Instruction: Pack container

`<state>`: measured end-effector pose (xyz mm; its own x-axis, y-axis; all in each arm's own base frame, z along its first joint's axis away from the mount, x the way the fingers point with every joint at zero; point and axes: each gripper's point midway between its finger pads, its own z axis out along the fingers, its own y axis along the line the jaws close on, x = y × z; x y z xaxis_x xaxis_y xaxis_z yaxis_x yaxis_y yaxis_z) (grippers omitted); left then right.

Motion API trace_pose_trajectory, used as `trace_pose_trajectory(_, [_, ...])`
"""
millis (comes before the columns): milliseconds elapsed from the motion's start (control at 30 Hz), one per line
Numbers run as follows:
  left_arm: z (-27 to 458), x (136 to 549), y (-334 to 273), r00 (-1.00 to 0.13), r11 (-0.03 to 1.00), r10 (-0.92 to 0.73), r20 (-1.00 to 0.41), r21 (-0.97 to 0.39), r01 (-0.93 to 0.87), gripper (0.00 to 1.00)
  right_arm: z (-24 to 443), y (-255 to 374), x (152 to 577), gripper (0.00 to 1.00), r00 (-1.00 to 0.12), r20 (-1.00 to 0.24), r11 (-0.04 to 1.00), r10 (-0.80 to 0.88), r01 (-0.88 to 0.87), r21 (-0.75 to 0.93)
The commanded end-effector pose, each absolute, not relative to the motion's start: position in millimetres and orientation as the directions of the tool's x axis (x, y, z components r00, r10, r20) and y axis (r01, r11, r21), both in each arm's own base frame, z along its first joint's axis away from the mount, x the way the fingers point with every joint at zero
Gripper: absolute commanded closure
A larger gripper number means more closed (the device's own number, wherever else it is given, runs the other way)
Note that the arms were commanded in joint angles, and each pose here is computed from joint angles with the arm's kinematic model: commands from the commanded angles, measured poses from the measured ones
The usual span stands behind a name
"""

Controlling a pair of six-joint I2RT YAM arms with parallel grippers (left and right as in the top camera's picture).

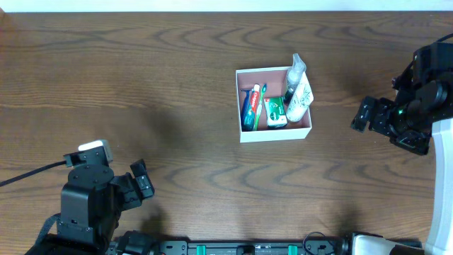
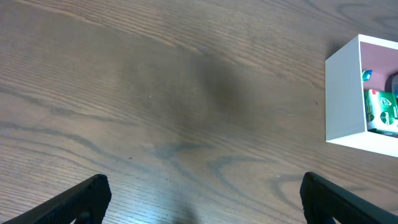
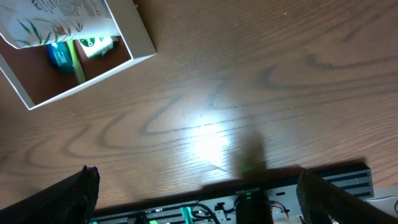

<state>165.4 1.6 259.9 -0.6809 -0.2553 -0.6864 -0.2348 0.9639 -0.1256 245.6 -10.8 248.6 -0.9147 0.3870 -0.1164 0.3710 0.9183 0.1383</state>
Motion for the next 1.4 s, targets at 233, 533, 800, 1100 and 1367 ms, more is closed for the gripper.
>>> trace_pose_trajectory(233, [259.7, 165.3, 3.9, -0.676, 0.959, -0.268, -0.687, -0.126, -0.252, 0.02, 253.5, -5.0, 262.5, 0.01, -0.933, -0.202, 0.95, 0.298, 0.268, 0.163])
trace_pose_trajectory(533, [259.7, 165.3, 3.9, -0.676, 0.959, -0.268, -0.687, -0.126, -0.252, 0.02, 255.3, 0.6, 273.7, 0.01, -0.934, -0.274, 0.968, 0.228, 0.187, 0.17])
trace_pose_trajectory(800, [259.7, 165.3, 3.9, -0.676, 0.959, -0.268, -0.687, -0.126, -0.252, 0.02, 248.9, 2.4, 265.2, 0.01, -0.832, -0.51, 0.972, 0.218, 0.136, 0.194])
trace_pose_trajectory(1100, [259.7, 165.3, 3.9, -0.676, 0.959, -0.268, -0.687, -0.126, -0.252, 0.02, 217.9, 14.1, 254.3, 0.01, -0.566, -0.812, 0.981, 0.142, -0.029, 0.192])
trace_pose_trajectory(1367, [259.7, 165.3, 3.9, -0.676, 0.959, -0.268, -0.687, -0.126, -0.252, 0.02, 178.3, 24.3, 243.5, 0.01, -0.416, -0.901, 0.976, 0.125, -0.114, 0.188])
